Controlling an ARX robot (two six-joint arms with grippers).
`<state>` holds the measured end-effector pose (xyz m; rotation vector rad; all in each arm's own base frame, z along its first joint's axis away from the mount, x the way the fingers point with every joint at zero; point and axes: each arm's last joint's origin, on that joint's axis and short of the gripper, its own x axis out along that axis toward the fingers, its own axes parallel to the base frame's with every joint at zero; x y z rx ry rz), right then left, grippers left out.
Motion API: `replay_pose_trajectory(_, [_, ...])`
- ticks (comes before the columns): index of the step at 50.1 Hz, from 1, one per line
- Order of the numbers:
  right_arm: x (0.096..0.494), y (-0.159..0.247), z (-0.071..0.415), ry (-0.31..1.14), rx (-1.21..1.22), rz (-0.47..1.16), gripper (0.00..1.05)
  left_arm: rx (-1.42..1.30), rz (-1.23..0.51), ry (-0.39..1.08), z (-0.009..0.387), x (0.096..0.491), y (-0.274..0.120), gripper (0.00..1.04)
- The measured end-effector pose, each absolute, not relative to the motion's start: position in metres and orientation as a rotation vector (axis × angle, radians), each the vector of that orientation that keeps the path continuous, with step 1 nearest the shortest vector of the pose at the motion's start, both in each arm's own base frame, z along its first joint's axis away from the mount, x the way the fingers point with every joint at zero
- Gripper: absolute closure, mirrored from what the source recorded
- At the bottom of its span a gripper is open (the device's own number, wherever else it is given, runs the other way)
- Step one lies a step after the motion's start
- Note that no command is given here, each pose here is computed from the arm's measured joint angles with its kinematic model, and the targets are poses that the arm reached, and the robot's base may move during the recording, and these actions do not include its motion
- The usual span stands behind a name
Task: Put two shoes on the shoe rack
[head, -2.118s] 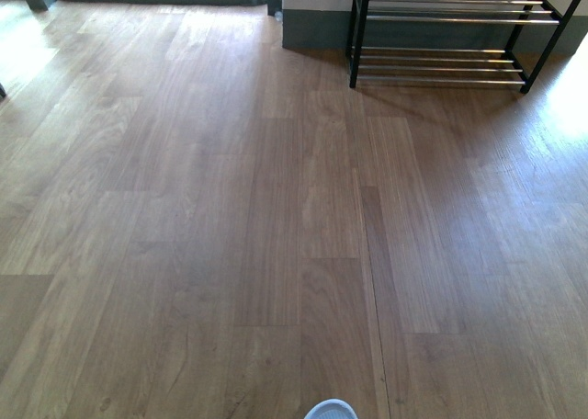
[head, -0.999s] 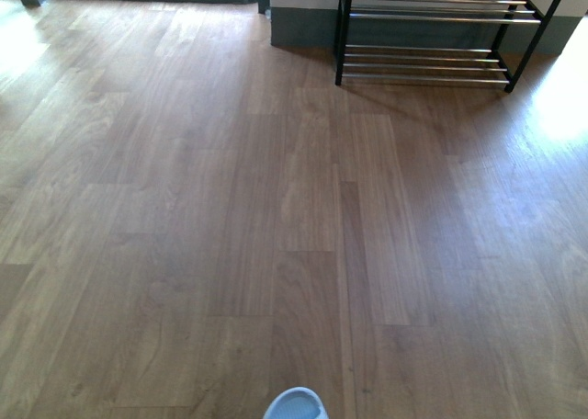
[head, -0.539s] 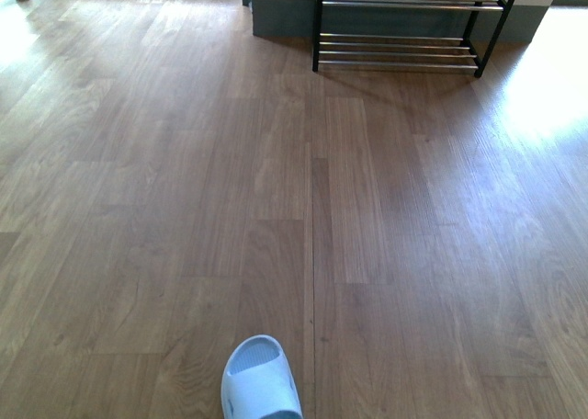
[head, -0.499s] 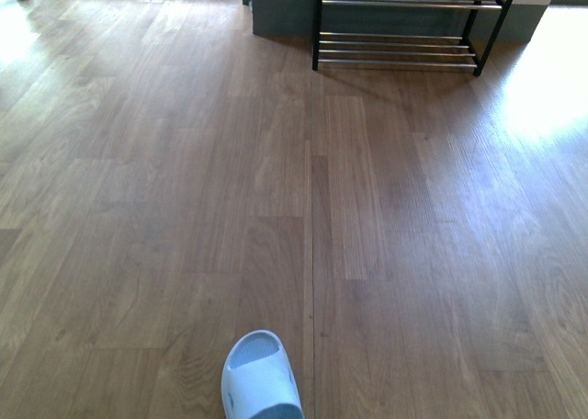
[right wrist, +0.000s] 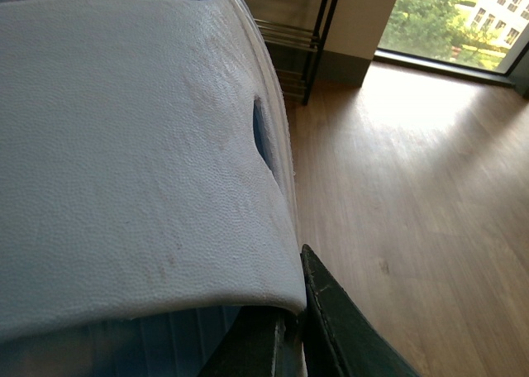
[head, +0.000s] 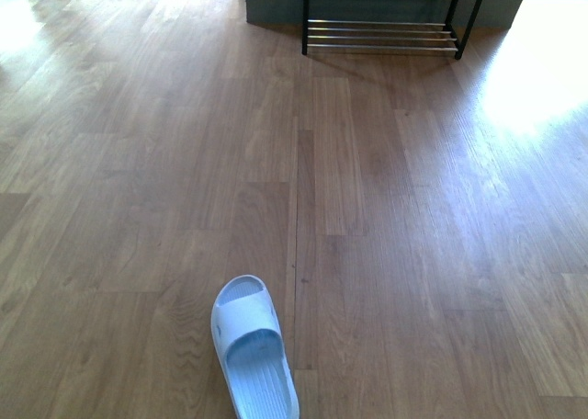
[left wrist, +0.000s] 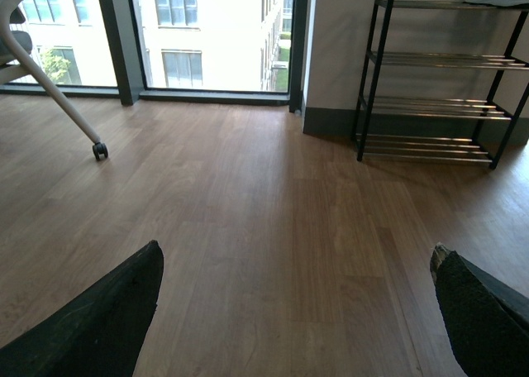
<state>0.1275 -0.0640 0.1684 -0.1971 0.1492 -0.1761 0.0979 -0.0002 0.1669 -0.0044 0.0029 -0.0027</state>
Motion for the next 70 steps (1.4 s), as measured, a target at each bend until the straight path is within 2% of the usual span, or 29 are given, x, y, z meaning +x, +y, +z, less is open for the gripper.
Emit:
replay_pose_trajectory(11, [0.128,-0.064,0.168,0.149,-0.197,-0.177,1.03,-0.005,-0.002,0.003,0.167,0.098,0.0,0.09])
replay_pose_trajectory(17, [0.128,-0.064,0.168,0.149,-0.197,-0.177,1.03,-0.242,0.294,0.307,0.16,0.099,-0.001,0.09])
replay_pose_trajectory(21, [0.128,-0.064,0.168,0.149,-0.197,-0.176,1.03,-0.453,0.327,0.387,0.153,0.101,0.002,0.09])
replay_pose_trajectory(28, [0.128,-0.064,0.168,0.149,-0.197,-0.175,1.03,-0.64,0.375,0.518,0.141,0.112,0.012,0.09])
replay_pose_trajectory(36, [0.128,-0.064,0.168,0.149,-0.197,-0.175,1.03,-0.614,0.43,0.639,0.124,0.138,0.025,0.09])
replay_pose_trajectory(43, [0.128,-0.064,0.168,0.149,-0.197,-0.174,1.03,-0.502,0.354,0.777,0.103,0.171,0.02,0.09])
replay_pose_trajectory(56, [0.128,-0.064,0.168,0.149,-0.197,-0.175,1.03,-0.357,0.231,0.977,0.078,0.205,-0.002,0.09])
replay_pose_trajectory(64, [0.128,-0.064,0.168,0.149,-0.197,-0.175,1.03,-0.226,0.098,0.945,0.094,0.264,-0.042,0.09])
replay_pose_trajectory(70, [0.128,-0.064,0.168,0.149,-0.197,-0.174,1.03,-0.154,0.043,0.979,0.075,0.301,-0.073,0.09])
